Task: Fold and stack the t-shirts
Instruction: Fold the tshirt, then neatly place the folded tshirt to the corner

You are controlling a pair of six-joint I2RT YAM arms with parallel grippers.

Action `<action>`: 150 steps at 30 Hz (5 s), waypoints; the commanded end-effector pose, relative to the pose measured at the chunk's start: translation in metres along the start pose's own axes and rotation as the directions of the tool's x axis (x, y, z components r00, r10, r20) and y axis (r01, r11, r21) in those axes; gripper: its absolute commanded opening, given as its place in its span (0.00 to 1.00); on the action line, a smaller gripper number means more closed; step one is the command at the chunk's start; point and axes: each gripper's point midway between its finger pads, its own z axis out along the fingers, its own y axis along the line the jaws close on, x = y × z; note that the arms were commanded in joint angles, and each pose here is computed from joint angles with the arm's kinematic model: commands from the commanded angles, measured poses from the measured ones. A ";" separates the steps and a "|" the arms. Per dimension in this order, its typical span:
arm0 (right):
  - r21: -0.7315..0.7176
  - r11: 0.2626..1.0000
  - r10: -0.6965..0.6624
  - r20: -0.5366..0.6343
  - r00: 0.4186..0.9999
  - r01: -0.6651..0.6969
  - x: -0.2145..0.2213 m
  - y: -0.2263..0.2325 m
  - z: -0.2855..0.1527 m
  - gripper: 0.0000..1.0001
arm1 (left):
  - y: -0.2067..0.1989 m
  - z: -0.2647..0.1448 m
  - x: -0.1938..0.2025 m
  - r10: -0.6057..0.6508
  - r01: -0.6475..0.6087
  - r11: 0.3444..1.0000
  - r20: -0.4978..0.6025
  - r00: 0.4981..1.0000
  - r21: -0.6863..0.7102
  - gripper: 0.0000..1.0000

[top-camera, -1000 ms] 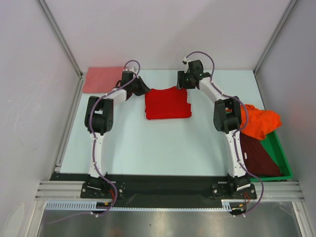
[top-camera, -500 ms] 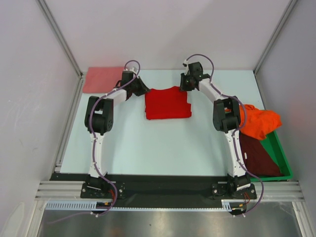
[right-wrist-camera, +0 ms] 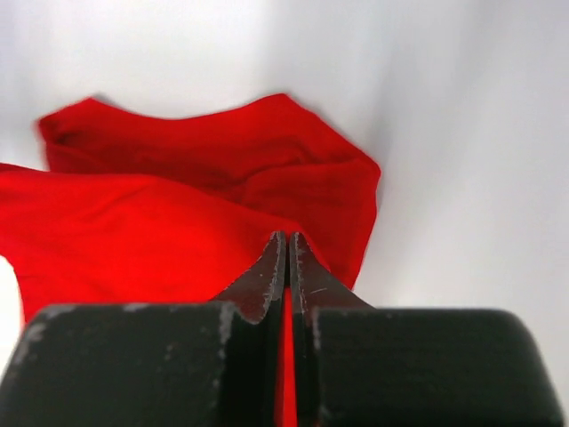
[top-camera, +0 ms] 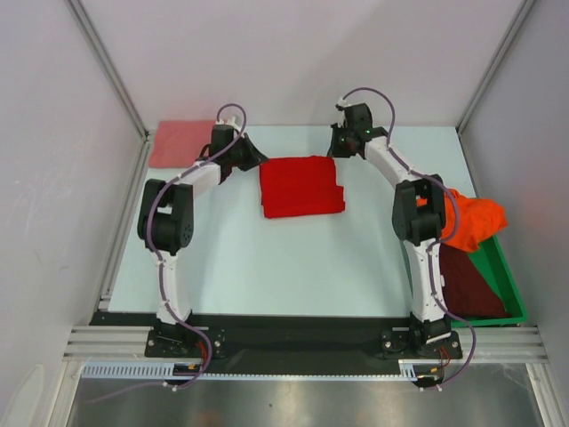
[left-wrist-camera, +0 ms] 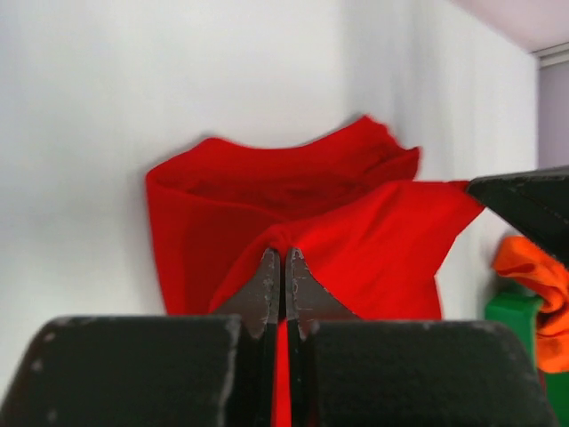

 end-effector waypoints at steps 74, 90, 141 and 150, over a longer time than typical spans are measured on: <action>-0.628 0.723 0.176 -0.238 0.955 -0.289 0.083 0.201 -0.038 0.31 | 0.019 -0.148 0.051 -0.129 0.134 0.990 0.100 0.987 -0.052 0.80; -0.513 0.795 0.127 -0.381 0.916 -0.324 0.173 0.215 0.025 0.29 | -0.002 -0.175 0.040 -0.105 0.104 0.994 0.117 0.988 0.017 0.82; 0.099 -0.043 -0.999 0.013 -0.045 0.994 0.192 0.157 0.011 0.84 | 0.087 -0.267 0.059 -0.536 0.594 0.770 0.270 0.800 -0.231 0.86; 0.013 0.119 -0.992 0.046 0.118 0.993 0.167 0.163 0.012 0.25 | 0.083 -0.250 0.050 -0.524 0.561 0.806 0.215 0.825 -0.188 0.91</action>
